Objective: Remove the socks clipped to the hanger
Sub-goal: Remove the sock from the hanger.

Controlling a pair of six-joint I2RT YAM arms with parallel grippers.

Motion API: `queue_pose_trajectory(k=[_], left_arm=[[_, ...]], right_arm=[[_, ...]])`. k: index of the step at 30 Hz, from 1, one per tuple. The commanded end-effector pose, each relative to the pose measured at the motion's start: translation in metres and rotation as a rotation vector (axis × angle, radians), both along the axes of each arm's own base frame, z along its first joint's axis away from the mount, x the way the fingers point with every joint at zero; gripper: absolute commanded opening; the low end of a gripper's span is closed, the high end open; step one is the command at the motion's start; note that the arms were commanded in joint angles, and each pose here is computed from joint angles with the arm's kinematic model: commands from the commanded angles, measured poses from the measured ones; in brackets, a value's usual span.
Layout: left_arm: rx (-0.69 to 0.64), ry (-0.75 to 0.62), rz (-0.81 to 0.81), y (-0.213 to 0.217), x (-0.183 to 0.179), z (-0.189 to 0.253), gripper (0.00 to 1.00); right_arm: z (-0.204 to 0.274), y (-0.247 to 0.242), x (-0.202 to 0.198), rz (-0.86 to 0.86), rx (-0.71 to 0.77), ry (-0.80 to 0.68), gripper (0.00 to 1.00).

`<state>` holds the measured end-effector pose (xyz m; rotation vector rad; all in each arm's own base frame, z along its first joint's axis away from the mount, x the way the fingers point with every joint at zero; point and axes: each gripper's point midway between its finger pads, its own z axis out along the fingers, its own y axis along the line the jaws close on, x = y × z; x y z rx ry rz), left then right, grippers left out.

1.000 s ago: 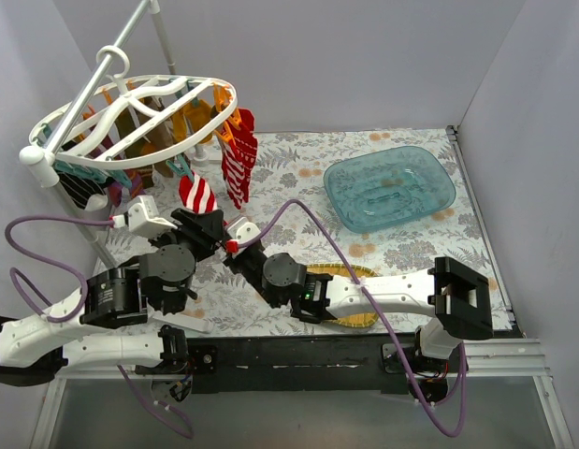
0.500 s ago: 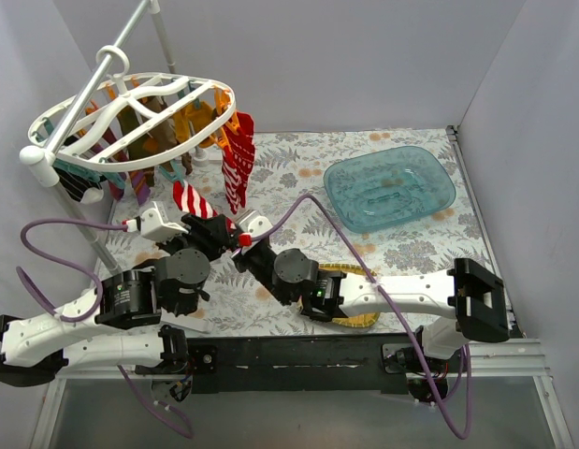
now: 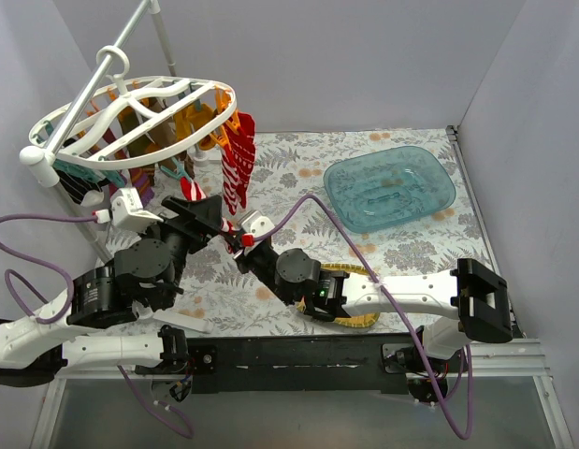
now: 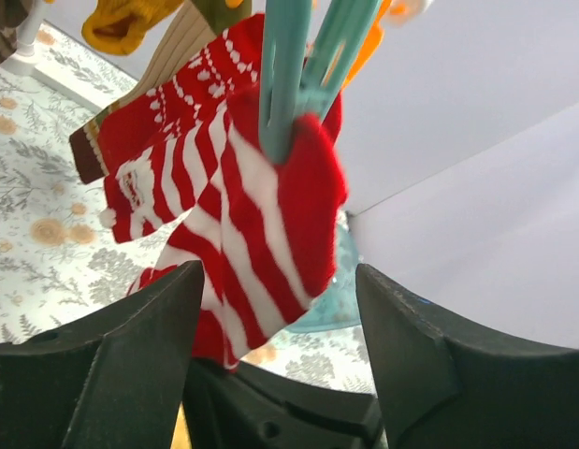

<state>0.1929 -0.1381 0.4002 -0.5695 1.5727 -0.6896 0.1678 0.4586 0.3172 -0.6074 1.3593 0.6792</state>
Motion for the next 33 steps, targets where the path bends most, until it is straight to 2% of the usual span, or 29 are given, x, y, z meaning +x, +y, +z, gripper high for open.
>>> queue_pose_trajectory(k=[1,7,15,20,33], left_arm=[[-0.031,-0.025,0.076,0.014,0.003,0.020,0.67],[-0.065,-0.069,0.145,0.031,0.005,0.042,0.74],[-0.023,-0.079,0.243,0.050,0.007,0.051,0.78],[-0.049,-0.082,0.270,0.052,0.007,0.056,0.77],[0.037,-0.071,0.292,0.037,0.012,0.046,0.72]], right_arm=[[0.011,-0.001,0.005,-0.031,0.056,-0.003,0.01],[0.009,0.001,0.008,-0.047,0.051,-0.006,0.01],[0.007,0.002,0.013,-0.080,0.042,-0.014,0.01],[0.010,0.003,0.012,-0.106,0.025,-0.035,0.01],[0.018,0.012,0.002,-0.193,-0.060,-0.130,0.01]])
